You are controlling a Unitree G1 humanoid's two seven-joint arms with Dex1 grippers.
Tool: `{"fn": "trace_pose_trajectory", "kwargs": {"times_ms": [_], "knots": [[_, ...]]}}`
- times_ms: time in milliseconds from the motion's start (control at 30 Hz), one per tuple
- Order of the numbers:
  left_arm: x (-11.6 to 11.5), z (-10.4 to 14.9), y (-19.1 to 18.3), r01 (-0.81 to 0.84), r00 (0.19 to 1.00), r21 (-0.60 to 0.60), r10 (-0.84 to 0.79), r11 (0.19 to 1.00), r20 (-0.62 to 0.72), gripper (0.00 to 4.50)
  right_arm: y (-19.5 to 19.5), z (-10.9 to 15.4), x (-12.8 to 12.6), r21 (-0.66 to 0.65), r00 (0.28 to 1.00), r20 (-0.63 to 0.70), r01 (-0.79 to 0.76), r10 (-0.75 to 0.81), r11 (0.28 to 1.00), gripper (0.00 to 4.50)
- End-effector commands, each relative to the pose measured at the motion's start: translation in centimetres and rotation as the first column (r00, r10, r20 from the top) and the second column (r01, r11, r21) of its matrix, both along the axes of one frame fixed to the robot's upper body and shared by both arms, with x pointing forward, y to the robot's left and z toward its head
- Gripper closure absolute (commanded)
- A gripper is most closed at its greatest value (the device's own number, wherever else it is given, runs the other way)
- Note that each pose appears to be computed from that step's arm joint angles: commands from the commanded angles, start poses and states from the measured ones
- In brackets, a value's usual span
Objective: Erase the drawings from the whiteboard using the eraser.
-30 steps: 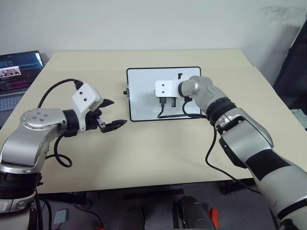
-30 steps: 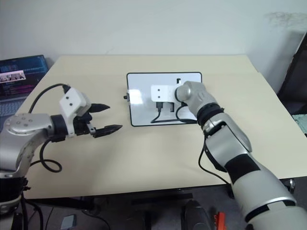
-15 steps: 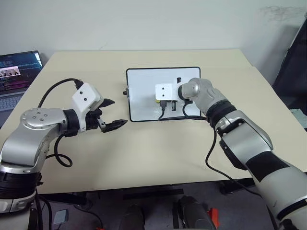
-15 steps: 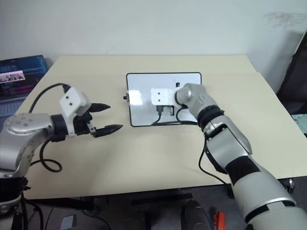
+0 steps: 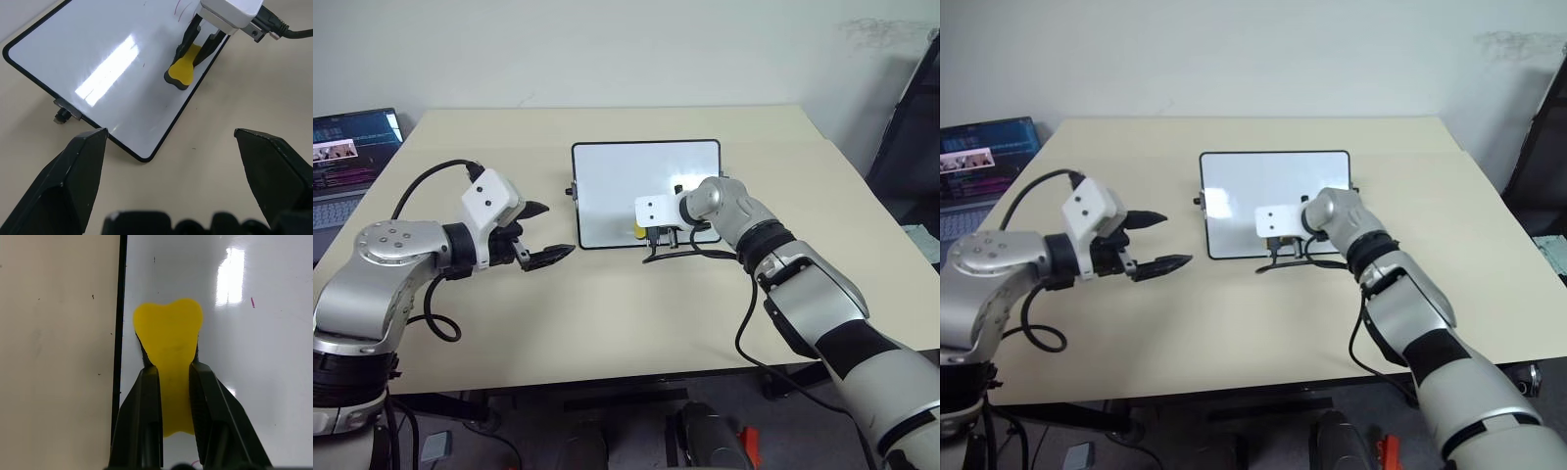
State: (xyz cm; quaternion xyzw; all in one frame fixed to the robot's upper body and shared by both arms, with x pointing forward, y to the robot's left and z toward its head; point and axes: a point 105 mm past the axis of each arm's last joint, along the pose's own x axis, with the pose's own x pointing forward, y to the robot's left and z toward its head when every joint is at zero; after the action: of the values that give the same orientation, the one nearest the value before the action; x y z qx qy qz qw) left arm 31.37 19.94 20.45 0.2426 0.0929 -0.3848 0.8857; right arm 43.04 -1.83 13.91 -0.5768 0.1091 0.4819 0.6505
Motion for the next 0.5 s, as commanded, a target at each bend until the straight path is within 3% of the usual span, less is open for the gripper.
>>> {"fn": "trace_pose_trajectory", "kwargs": {"times_ms": [33, 200, 300, 500], "knots": [[-0.1, 1.5, 0.0, 0.006, 0.999, 0.012, -0.006, 1.0, 0.051, 0.0, -0.3, 0.6, 0.4, -0.001, 0.999, 0.025, 0.02, -0.02, 1.0, 4.08], [-0.2, 1.2, 0.5, -0.01, 0.999, 0.023, 0.009, 1.0, 0.041, 0.0, 3.3, 5.8, -0.2, 0.043, 0.981, 0.162, -0.115, 0.107, 0.992, 4.08], [-0.2, 1.3, 0.3, -0.007, 0.999, 0.018, 0.006, 1.0, 0.044, 0.0, 4.9, 8.3, -0.2, 0.088, 0.962, 0.254, -0.13, 0.104, 0.988, 4.08], [-0.5, 1.3, 0.4, -0.013, 0.999, 0.018, 0.013, 1.0, 0.043, 0.0, 4.8, 9.3, 1.1, 0.133, 0.943, 0.334, -0.061, 0.013, 0.989, 4.08]]}}
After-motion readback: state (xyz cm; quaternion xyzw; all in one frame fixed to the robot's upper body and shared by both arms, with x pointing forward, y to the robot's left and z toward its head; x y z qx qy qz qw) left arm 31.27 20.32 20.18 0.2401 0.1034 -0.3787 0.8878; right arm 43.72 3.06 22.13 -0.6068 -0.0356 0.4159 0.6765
